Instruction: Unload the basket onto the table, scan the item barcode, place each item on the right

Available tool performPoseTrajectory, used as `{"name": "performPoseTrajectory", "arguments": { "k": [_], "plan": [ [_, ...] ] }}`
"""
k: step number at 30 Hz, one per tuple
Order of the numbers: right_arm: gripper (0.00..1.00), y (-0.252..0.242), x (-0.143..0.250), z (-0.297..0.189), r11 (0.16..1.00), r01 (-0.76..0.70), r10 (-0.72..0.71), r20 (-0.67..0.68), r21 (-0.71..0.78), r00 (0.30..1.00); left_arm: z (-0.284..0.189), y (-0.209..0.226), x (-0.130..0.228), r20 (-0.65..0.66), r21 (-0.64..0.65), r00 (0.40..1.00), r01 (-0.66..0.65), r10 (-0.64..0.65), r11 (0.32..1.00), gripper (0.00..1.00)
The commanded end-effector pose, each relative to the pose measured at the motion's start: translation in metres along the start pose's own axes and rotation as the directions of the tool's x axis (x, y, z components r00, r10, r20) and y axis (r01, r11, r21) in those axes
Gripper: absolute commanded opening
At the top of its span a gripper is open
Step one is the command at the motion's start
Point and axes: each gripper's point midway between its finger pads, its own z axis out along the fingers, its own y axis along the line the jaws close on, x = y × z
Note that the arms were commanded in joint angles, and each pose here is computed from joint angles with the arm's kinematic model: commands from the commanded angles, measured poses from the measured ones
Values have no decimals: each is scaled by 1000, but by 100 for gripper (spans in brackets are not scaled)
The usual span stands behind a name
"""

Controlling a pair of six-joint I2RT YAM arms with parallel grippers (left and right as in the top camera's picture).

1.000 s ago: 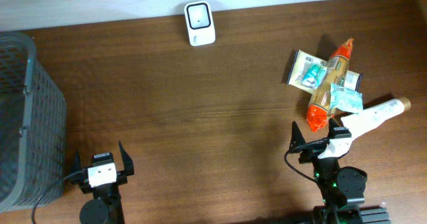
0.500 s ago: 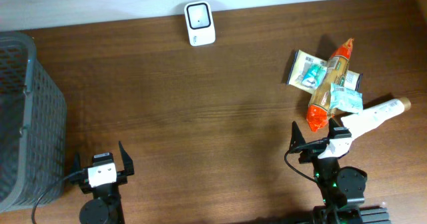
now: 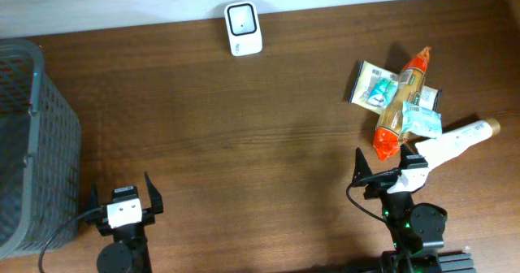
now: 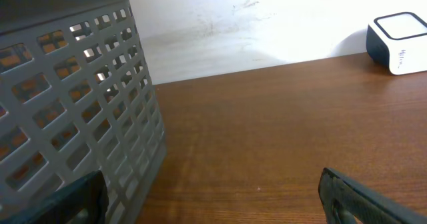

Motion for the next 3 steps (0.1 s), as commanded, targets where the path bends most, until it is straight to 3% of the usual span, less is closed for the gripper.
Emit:
{"name": "performPoseTrajectory", "arguments": {
  "k": [1, 3],
  "plan": [
    [98, 3, 3, 0, 1000, -2, 2, -3, -18, 1000, 0, 1, 1, 4, -4, 1000, -15, 15, 1000, 99],
    [99, 3, 3, 0, 1000, -2, 2, -3, -18, 1000, 0, 1, 1, 4, -4, 1000, -15, 15, 1000, 99]
  ]
}}
